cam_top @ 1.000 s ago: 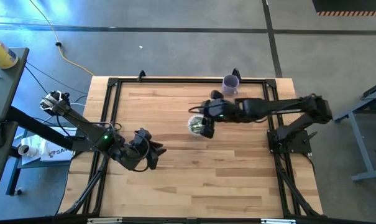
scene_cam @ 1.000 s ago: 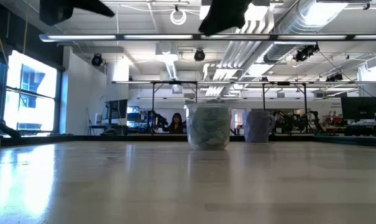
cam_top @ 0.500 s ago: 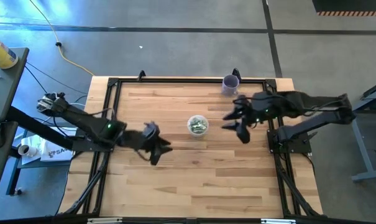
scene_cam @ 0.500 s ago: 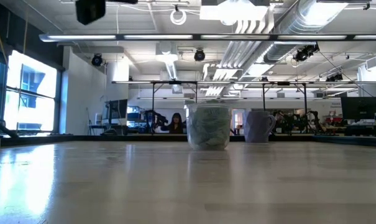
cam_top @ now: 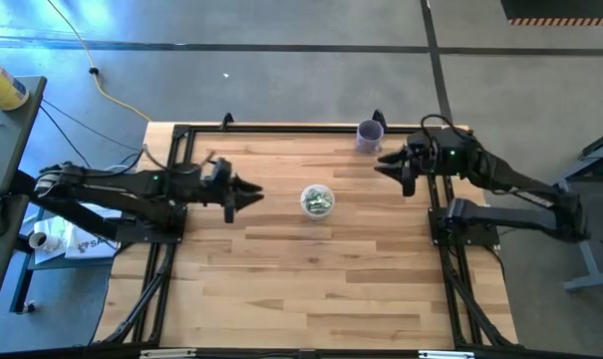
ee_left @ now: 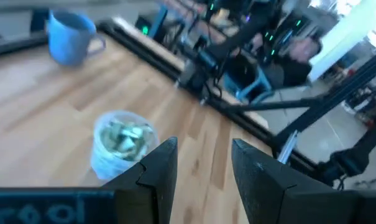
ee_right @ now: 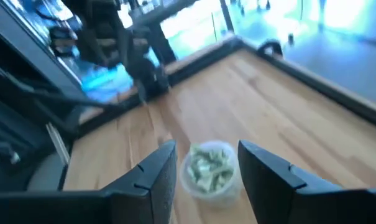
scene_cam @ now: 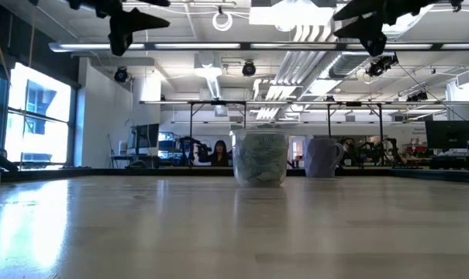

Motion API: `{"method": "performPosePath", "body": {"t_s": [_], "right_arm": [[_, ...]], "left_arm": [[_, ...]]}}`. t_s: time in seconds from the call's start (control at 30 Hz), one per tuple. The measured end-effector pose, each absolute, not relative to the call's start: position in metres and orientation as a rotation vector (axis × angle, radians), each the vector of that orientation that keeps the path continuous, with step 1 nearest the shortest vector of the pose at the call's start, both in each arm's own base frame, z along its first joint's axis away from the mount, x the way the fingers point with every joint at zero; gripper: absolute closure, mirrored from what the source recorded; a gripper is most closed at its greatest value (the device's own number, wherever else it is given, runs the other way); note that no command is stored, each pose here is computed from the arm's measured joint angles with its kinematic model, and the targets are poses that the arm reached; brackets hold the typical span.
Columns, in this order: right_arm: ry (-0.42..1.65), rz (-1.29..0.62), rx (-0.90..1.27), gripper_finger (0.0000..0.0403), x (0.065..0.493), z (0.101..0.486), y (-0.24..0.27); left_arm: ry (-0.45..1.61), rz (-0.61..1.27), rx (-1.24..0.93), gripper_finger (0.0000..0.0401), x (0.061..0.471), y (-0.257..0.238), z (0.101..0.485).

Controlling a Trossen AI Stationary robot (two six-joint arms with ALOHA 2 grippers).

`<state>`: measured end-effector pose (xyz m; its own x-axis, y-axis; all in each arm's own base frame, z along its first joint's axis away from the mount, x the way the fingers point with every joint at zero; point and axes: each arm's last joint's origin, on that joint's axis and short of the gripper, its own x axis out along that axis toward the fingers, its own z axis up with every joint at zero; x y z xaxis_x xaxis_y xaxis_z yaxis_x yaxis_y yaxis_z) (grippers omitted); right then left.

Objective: Pick and place Stevia / Truvia into bins
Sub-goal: Return to Home Position

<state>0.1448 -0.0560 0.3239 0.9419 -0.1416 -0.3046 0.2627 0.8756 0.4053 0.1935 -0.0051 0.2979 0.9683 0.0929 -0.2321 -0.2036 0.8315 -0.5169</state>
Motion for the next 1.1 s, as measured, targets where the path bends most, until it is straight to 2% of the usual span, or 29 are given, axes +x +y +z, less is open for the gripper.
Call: {"method": "performPosePath", "body": {"t_s": [0.13,0.3,0.37,0.47,0.57,0.73,0.93,1.1], "right_arm": [[0.212,-0.253,0.449,0.0241,0.134,0.306,-0.064],[0.240,-0.481,0.613,0.0236,0.123,0.282,-0.070],[0.248,-0.441,0.606,0.0236,0.121,0.278,-0.068],[0.230,-0.243,0.554,0.0238,0.122,0.276,-0.064],[0.188,-0.136,0.549,0.0242,0.120,0.270,-0.062],[0.077,-0.098,0.542,0.0246,0.116,0.257,-0.063],[-0.189,-0.053,0.483,0.0243,0.112,0.245,-0.061],[-0.407,-0.126,0.419,0.0241,0.106,0.228,-0.060]], "left_arm": [[0.107,0.207,-0.549,0.0217,0.170,0.000,0.284],[0.075,0.252,-0.560,0.0217,0.148,0.002,0.264],[0.072,0.250,-0.557,0.0217,0.141,0.003,0.259],[0.082,0.252,-0.559,0.0217,0.128,0.003,0.249],[0.068,0.248,-0.581,0.0217,0.115,0.003,0.238],[0.036,0.226,-0.590,0.0217,0.098,0.004,0.226],[0.018,0.162,-0.598,0.0217,0.077,0.003,0.219],[0.079,0.056,-0.572,0.0217,0.077,-0.001,0.212]]}}
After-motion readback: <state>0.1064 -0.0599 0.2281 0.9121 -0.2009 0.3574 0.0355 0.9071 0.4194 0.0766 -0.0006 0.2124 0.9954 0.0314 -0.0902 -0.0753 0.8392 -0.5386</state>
